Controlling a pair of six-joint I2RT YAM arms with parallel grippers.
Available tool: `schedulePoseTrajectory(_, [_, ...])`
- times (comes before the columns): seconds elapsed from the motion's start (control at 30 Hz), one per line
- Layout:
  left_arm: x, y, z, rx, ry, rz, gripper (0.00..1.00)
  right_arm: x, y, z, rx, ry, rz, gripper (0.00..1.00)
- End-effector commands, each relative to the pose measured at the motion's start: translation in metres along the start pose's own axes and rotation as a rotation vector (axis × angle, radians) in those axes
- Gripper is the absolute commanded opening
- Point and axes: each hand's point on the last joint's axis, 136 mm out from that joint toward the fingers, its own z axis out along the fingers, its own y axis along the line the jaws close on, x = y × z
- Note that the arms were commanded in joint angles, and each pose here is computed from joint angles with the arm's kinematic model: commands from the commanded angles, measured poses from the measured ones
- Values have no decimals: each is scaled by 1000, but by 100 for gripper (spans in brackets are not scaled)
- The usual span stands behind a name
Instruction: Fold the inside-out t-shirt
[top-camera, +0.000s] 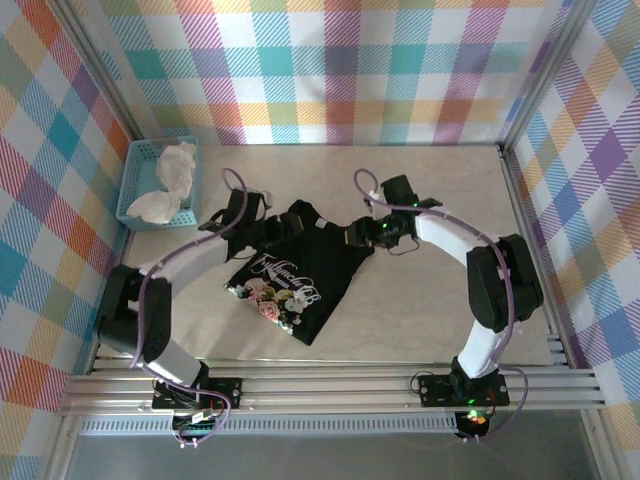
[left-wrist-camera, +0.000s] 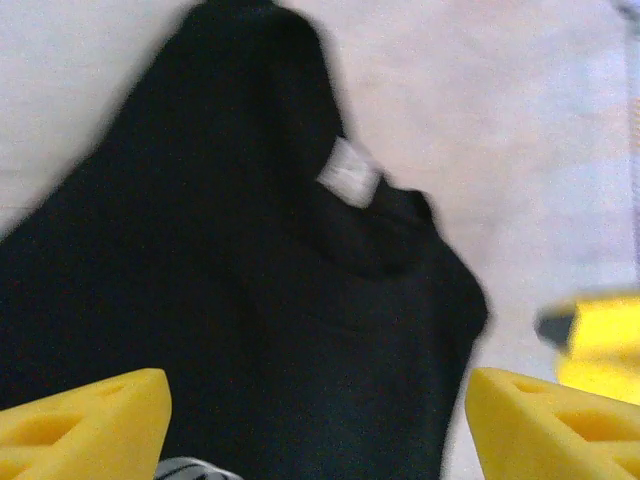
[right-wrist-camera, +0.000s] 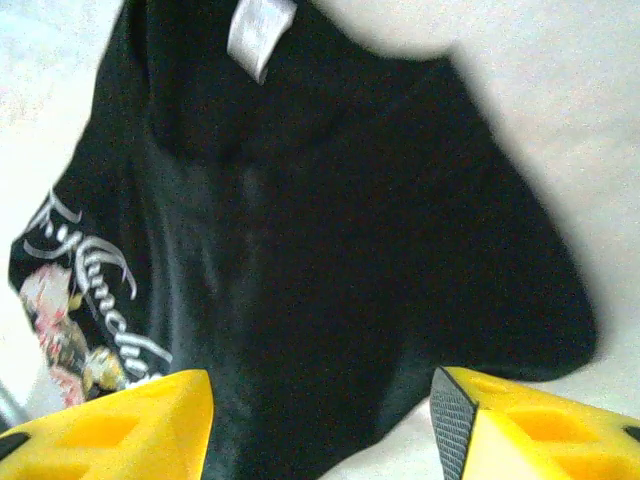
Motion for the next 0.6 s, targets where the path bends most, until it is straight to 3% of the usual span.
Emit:
schedulePoseTrajectory(0.0, [34, 41, 10, -82, 164, -55, 75, 14, 30, 22, -146, 52, 59, 59])
schedulePoseTrajectory(0.17, [73, 66, 7, -105, 256, -113, 74, 13, 3, 49, -61, 100, 84, 56])
schedulePoseTrajectory(0.27, [108, 55, 3, -58, 332, -120, 73, -1, -15, 55, -12, 110, 80, 56])
schedulePoseTrajectory(0.4, [140, 12, 0, 30, 364, -38, 73, -30, -31, 54, 34, 103, 43, 56])
schedulePoseTrajectory(0.47, [137, -3, -5, 47, 335, -7, 74, -47, -26, 43, 36, 65, 2, 57])
schedulePoseTrajectory(0.57, [98, -1, -19, -18, 181, 65, 77, -63, -22, 22, 64, 0, -56, 61])
